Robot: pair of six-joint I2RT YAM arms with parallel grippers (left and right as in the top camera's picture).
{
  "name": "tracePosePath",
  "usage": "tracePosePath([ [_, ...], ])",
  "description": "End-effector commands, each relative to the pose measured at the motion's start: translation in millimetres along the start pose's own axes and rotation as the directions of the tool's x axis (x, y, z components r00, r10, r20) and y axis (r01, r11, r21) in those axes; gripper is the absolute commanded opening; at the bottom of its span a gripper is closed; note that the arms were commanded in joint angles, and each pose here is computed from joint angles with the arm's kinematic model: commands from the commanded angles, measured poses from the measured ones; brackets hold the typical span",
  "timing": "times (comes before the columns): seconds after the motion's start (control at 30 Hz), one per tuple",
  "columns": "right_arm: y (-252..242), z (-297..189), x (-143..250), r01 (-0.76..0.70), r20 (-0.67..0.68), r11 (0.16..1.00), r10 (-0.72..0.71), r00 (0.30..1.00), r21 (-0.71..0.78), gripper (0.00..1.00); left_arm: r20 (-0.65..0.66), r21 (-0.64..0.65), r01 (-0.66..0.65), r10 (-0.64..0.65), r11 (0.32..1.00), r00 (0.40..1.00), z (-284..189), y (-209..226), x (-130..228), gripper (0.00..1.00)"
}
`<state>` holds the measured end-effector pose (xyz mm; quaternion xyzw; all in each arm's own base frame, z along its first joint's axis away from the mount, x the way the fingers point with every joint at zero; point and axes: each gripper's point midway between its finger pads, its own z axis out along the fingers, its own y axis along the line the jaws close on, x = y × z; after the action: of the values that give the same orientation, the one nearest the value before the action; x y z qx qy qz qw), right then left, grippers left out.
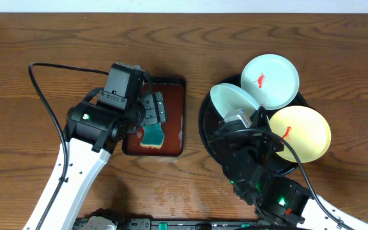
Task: Clean dirty plates on tray and stack at the side
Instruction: 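Lift the pale green plate with the right gripper and set it right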
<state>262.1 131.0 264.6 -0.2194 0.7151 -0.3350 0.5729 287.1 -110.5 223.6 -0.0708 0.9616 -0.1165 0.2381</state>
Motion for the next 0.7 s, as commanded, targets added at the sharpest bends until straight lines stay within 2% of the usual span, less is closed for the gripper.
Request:
tracePosePath([
  [0.0, -16.5, -4.9, -3.6, 0.060, -0.019, 0.996, -0.059, 0.998, 0.068, 0.01, 0.014, 0.004, 0.000, 0.000, 1.000, 1.000, -4.2, -1.1, -4.7, 0.86],
  [0.37, -18.0, -4.9, -2.8, 0.058, -0.024, 0.995, -0.057, 0.998, 0.076, 0.01, 0.014, 0.004, 0.000, 0.000, 1.000, 1.000, -4.2, -1.2, -4.6, 0.86],
  [0.67, -18.1, -4.7, -2.5, -0.008, -0.019, 0.997, 0.010, 1.000, 0.078, 0.01, 0.014, 0.004, 0.000, 0.000, 1.000, 1.000, -4.2, -1.1, -4.7, 0.86],
])
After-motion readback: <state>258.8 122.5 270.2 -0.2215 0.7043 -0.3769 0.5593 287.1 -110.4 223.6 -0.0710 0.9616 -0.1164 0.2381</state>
